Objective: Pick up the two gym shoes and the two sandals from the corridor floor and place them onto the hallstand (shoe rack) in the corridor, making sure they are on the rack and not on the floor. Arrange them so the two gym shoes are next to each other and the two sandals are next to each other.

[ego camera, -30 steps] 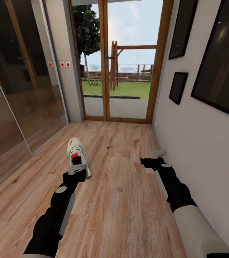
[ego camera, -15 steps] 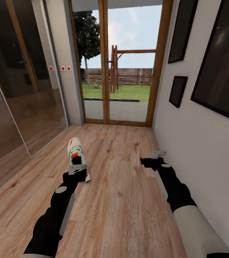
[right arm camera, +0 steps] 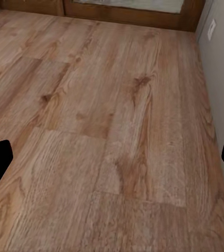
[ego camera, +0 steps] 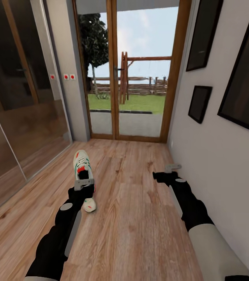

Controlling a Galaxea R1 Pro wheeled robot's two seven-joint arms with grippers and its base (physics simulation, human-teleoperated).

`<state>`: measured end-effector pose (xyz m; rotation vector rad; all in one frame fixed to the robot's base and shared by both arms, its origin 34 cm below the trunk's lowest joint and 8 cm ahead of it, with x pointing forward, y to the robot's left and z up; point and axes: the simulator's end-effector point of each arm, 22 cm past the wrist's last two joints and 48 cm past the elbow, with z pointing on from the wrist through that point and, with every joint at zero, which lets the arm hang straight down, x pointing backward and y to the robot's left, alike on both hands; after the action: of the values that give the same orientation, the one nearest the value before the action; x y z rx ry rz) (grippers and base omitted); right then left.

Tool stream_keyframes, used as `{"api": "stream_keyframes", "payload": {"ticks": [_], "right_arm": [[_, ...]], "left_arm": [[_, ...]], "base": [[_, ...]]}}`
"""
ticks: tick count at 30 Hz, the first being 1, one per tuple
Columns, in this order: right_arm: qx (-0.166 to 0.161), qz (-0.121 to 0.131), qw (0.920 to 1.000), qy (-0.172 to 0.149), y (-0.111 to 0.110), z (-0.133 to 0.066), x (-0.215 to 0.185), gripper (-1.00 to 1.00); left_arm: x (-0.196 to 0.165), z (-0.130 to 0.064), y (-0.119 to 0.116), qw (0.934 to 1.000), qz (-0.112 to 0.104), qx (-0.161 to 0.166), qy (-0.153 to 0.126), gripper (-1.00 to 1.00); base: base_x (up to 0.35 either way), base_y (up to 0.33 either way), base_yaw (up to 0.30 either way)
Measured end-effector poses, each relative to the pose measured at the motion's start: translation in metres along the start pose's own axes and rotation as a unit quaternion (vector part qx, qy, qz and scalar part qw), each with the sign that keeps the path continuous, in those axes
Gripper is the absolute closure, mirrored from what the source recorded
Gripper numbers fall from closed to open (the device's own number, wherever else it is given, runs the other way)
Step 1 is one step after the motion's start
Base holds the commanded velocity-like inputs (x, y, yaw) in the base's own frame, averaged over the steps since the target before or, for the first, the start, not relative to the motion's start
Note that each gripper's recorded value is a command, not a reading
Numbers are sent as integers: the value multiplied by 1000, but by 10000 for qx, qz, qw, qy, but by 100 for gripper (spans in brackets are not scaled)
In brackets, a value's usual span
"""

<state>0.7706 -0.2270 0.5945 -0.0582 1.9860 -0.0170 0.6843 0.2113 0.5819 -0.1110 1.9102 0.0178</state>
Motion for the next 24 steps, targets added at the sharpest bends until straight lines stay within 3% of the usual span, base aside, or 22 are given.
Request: {"api": "stream_keyframes", "payload": {"ticks": [24], "right_arm": [[-2,4,10000,-1,0,0,0,-100]], "left_arm": [[0,0,0,10000,0,0,-2,100]], "base": [[347,-2,0]]}}
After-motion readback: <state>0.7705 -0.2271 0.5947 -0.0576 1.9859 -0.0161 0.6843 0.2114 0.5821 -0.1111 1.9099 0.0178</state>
